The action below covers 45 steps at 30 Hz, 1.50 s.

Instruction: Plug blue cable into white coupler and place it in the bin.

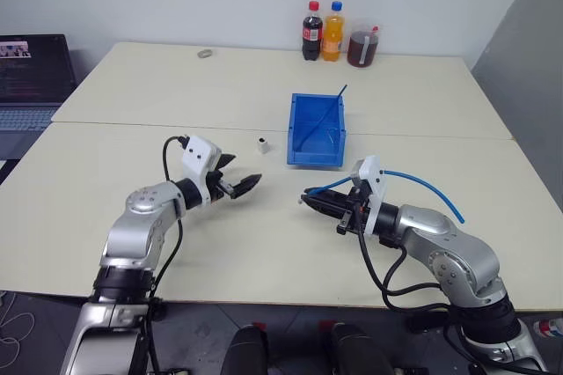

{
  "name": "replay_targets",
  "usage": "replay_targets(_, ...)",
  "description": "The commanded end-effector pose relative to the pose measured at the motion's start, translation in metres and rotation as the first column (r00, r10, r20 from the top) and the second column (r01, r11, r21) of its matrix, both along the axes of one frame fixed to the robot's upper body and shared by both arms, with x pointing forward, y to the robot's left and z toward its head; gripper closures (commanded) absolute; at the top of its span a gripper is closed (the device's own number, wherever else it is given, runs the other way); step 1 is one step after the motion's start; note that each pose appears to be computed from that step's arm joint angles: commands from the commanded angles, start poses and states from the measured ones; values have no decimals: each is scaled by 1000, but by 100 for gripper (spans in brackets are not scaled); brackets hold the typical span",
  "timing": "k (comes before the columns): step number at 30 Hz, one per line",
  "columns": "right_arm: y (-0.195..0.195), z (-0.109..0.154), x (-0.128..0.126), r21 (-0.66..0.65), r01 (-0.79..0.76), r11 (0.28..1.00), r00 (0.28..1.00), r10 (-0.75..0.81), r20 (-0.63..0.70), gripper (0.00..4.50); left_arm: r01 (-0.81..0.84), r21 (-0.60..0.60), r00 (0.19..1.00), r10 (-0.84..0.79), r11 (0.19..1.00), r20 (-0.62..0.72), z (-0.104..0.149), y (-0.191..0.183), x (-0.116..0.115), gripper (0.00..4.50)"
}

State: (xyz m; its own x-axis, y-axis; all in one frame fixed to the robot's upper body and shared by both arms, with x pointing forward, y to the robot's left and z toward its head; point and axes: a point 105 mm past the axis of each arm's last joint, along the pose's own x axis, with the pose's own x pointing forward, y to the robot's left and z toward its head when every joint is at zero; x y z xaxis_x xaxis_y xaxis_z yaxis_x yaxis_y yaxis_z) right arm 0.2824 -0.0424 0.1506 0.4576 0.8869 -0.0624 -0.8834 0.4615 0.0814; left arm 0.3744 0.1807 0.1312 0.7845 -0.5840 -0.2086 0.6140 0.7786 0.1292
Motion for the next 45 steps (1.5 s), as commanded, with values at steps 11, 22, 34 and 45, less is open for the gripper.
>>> replay_targets(11, 2, 16, -6, 6, -11, 1000, 997, 11, 75, 433, 27, 128, 999, -23, 991, -28, 6, -8, 62, 0)
replay_targets(22, 3, 14, -8, -14, -12, 1000, 997, 13, 79, 433, 19, 150, 999, -14, 988, -34, 10, -20, 77, 0)
replay_targets(34, 4, 14, -10, -26, -19, 999, 996, 22, 82, 433, -15, 124, 999, 19, 992, -36, 13, -28, 83, 0)
replay_targets(45, 3, 13, -11, -37, -10, 999, 997, 13, 81, 433, -66, 99, 997, 70, 993, -35, 15, -28, 87, 138)
